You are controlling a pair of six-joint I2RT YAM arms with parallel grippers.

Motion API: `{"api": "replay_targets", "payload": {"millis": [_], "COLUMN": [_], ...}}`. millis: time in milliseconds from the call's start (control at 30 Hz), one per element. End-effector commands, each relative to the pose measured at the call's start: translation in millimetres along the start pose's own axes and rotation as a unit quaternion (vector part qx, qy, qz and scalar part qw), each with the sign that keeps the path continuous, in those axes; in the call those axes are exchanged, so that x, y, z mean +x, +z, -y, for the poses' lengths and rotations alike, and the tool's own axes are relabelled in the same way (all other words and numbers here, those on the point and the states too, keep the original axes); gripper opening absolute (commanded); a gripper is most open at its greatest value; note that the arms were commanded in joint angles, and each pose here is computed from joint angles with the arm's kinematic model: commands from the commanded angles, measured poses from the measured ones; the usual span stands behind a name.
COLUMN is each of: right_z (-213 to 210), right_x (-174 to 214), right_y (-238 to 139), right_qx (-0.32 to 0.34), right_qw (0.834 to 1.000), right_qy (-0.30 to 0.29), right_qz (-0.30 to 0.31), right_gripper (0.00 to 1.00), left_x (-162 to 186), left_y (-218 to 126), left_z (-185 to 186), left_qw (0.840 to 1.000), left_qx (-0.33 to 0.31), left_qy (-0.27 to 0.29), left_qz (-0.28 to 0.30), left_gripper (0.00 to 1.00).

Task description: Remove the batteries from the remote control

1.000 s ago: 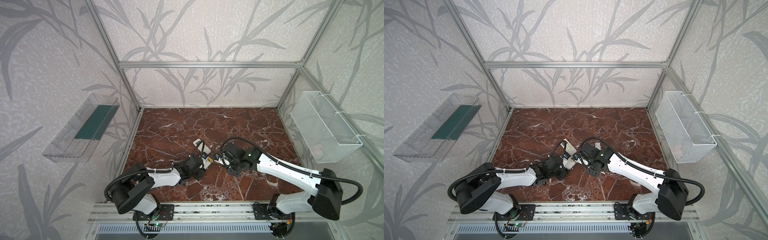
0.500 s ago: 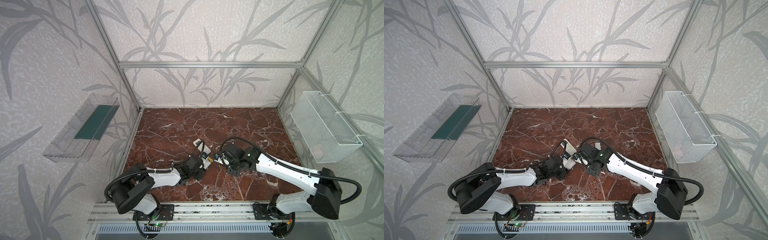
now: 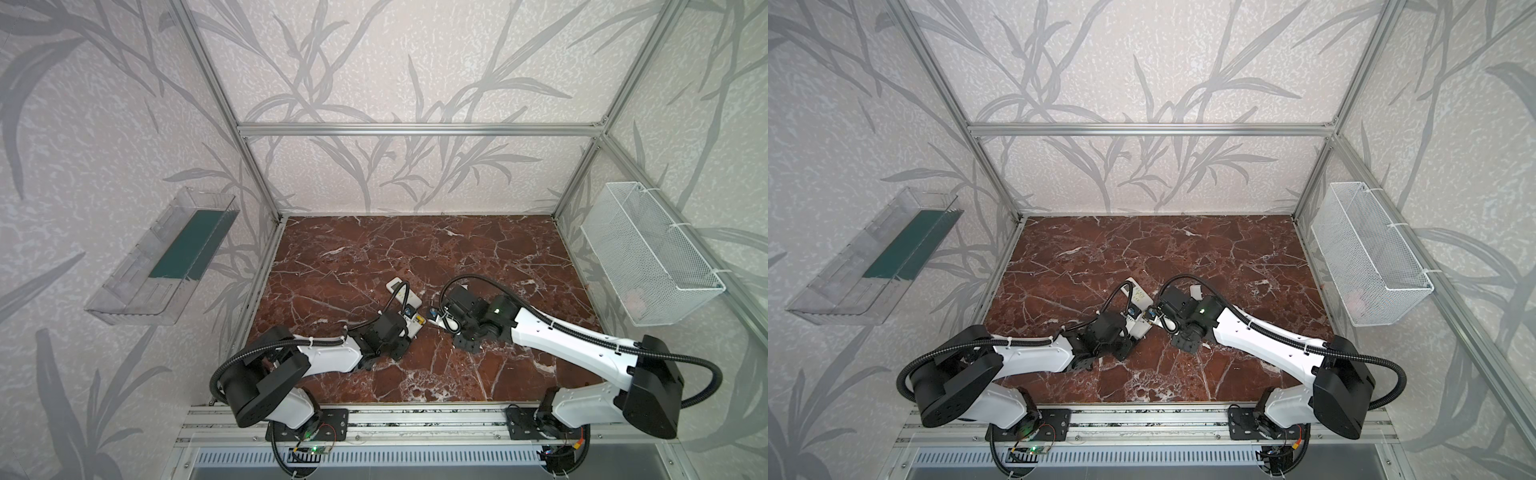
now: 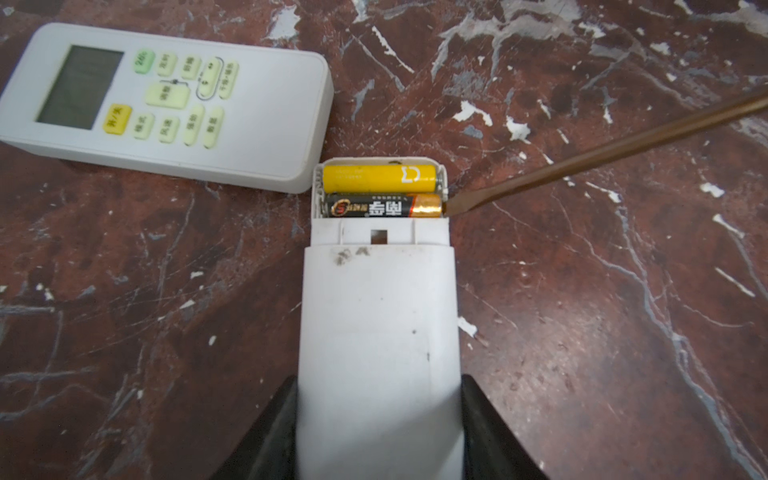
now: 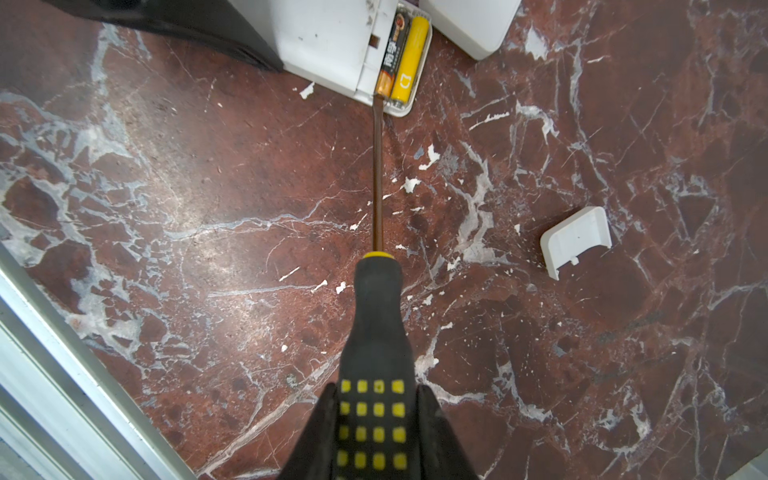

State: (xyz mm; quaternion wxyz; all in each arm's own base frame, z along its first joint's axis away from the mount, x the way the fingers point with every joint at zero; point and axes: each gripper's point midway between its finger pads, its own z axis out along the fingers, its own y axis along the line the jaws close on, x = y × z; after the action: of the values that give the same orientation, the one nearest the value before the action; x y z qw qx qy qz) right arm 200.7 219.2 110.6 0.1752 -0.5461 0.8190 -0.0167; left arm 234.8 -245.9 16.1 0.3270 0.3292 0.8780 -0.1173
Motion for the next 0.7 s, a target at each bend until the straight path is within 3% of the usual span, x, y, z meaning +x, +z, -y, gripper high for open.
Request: {"api": "replay_targets", "payload": {"millis": [0,667], "right_z": [-8.0,-5.8], "right_x": [-14.6,-38.5], "right_y": [6.7,-0.1], "right_qx": [-0.019,-0.003], "right_qw": [0.999,0.988], "right_qy": [0.014,0.054], "right_qz": [0.037,0.146], "right_gripper": [0.00,0.00], "left_x": [45.7,49.4], "left_y": [8.2,8.6], "left_z": [12.5,20.3], "left_qw": [0.997,0.996], "left_qx": [0.030,0.047], "left_qy": [0.017,0.030], "left_qz": [-0.070,-0.073], "left_gripper": [0.44,0.42]}}
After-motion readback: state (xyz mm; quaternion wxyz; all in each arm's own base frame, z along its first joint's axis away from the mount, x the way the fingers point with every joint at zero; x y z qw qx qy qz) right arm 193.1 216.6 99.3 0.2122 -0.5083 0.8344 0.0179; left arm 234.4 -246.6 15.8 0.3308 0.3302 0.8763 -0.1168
